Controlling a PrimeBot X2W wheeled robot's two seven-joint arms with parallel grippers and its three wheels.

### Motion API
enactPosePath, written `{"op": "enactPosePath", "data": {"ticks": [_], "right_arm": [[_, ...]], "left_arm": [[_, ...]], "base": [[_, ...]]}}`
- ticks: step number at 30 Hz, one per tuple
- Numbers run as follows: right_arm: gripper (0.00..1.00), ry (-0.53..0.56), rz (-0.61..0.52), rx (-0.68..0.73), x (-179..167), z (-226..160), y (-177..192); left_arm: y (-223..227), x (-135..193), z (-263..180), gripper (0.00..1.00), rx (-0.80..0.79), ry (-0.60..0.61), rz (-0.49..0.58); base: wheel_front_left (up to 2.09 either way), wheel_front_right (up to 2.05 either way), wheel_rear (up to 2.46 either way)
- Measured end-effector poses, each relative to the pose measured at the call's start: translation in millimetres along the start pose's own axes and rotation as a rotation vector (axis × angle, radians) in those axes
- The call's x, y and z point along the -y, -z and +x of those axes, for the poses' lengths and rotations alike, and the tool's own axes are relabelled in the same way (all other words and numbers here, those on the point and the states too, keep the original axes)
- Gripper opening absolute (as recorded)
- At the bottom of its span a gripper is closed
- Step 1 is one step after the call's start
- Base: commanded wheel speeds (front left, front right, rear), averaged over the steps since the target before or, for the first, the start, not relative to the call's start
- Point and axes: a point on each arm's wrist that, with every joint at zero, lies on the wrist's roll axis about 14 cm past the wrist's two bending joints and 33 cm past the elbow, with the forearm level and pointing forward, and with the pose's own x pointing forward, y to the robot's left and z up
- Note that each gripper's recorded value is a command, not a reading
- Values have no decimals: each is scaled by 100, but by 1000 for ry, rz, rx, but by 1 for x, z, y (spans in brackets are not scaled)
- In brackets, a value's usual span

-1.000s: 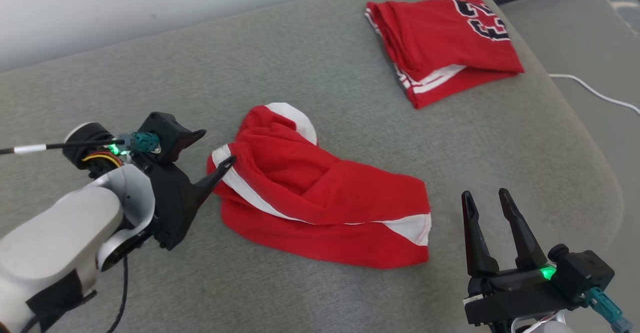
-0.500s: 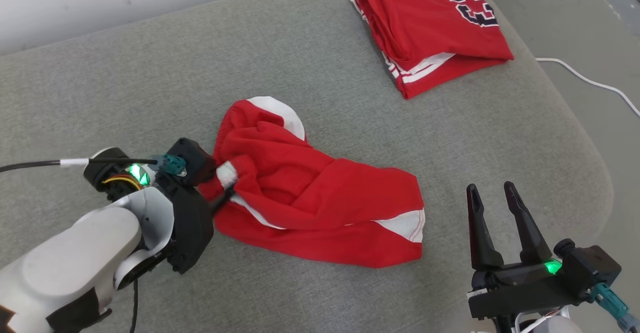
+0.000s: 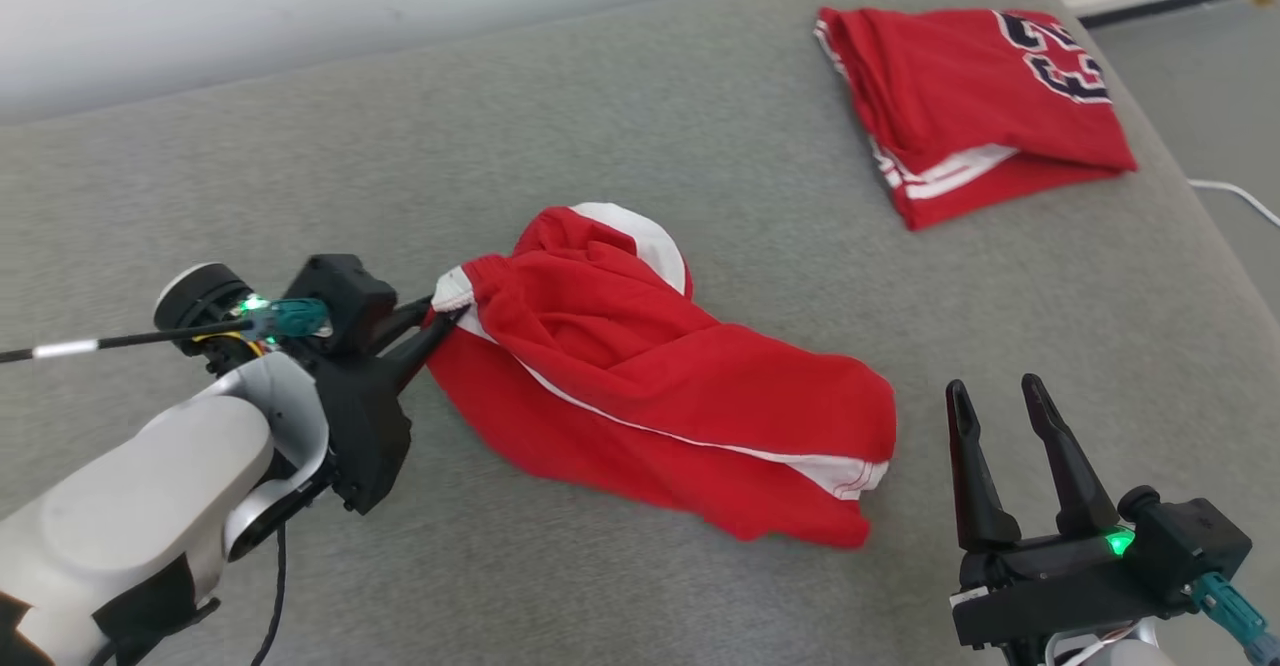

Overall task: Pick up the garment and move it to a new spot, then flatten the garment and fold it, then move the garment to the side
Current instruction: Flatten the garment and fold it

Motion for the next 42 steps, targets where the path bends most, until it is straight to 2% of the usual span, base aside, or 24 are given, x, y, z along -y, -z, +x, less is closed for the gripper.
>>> {"op": "enactPosePath", "data": {"ticks": [6,10,17,24,28,30,31,42], "right_arm": [[100,-49,9,-8,-13,2,4],[100,-79,17,-18,-22,1,8],[100,-168,24,-23,-48,6,11],[100,-231,24,-10,-67,11,7],[100,-254,25,-12,-74,8,7],[100,-259,25,-12,-75,6,7],[100,-261,24,-12,-76,5,7],[100,-245,17,10,-68,-4,-1]], "left_arm": [[1,-20,-37,0,84,-128,-61],[11,-20,-55,0,109,-207,-123],[53,1,-103,0,136,-413,-357],[76,20,-139,0,190,-568,-482],[83,33,-149,0,210,-599,-508],[86,40,-150,53,213,-601,-513],[87,40,-152,100,218,-612,-512],[57,25,-190,100,366,-736,-427]], "base": [[0,0,0],[0,0,0],[0,0,0],[0,0,0],[0,0,0],[0,0,0],[0,0,0],[0,0,0]]}}
